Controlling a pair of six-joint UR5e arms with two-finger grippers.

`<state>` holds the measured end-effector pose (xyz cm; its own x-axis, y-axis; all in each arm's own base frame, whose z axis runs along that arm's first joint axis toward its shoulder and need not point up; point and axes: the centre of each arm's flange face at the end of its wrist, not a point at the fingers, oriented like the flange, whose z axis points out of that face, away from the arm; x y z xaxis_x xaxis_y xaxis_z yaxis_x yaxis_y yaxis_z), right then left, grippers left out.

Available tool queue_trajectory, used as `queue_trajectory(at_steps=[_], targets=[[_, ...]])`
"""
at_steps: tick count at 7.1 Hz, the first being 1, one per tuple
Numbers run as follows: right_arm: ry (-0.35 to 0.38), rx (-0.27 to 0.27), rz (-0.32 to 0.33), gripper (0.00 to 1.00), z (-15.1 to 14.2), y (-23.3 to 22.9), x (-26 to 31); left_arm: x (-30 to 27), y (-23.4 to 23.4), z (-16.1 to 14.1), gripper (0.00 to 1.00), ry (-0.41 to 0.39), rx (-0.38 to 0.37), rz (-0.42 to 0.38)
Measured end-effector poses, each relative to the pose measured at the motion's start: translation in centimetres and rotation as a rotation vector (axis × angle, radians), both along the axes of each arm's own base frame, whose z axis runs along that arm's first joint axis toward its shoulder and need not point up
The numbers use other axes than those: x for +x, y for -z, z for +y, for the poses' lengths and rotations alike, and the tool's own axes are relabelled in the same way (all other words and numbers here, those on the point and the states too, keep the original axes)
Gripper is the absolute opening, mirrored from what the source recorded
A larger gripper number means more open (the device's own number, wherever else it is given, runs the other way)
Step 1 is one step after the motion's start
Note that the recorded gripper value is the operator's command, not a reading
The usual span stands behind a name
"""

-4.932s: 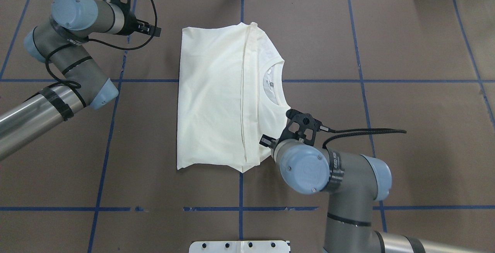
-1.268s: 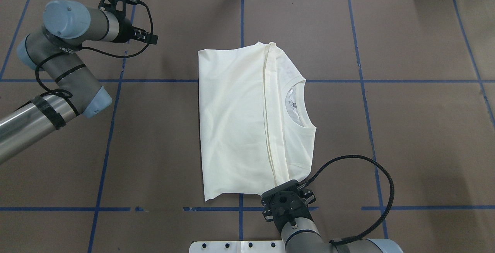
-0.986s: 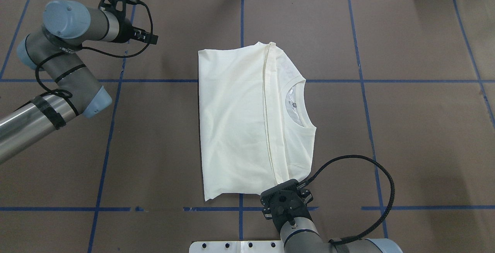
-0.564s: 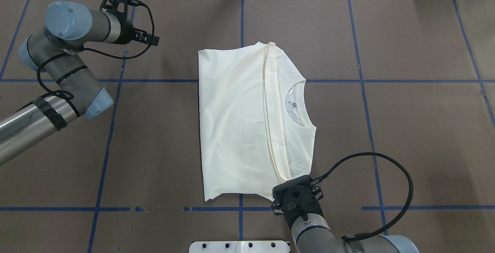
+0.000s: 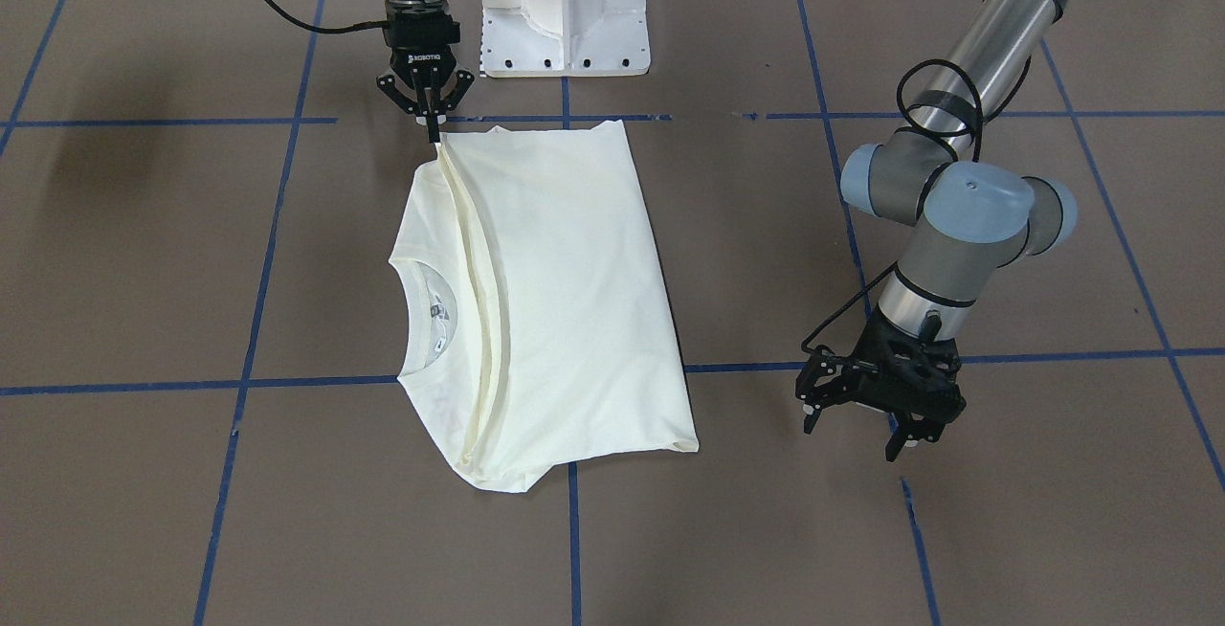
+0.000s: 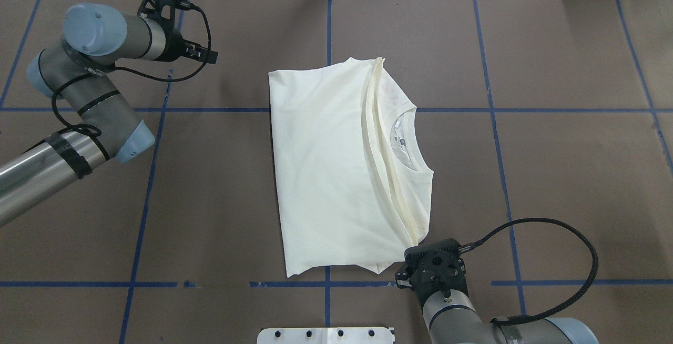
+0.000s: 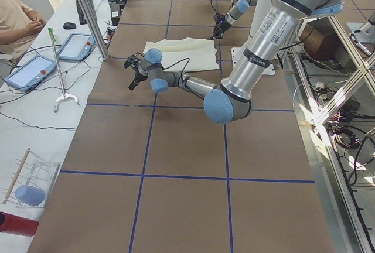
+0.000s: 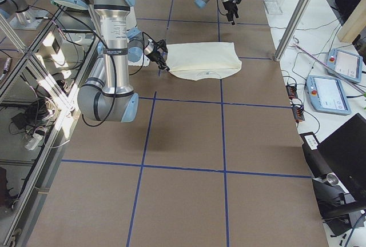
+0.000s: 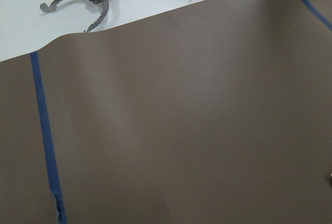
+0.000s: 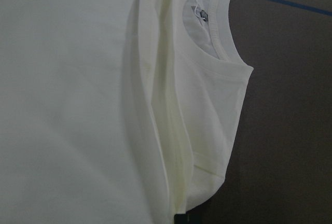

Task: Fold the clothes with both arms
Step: 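Move both grippers to the near corners of the folded shirt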

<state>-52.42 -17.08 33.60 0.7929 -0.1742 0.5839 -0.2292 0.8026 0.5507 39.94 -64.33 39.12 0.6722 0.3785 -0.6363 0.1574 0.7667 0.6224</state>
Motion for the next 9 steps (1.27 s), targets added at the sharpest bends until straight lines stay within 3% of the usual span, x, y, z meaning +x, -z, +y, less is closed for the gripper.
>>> queue_trajectory(at_steps=[3, 5, 7, 9], targets=[[-0.001, -0.066, -0.07, 1.0, -1.0, 2.1, 1.6, 0.1, 0.0, 0.1, 1.0, -0.002, 0.001, 0.001], [0.015, -0.171, -0.183, 1.0, -5.0, 4.5, 4.5, 0.2, 0.9, 0.4, 1.0, -0.001, -0.004, 0.021], [0.032, -0.27, -0.347, 1.0, -8.2, 4.3, 7.6, 0.3, 3.5, 2.3, 1.0, -0.009, -0.091, 0.143], [-0.015, -0.354, -0.513, 1.0, -9.0, 1.7, 11.1, 1.0, 5.6, 9.6, 1.0, -0.03, -0.215, 0.301]])
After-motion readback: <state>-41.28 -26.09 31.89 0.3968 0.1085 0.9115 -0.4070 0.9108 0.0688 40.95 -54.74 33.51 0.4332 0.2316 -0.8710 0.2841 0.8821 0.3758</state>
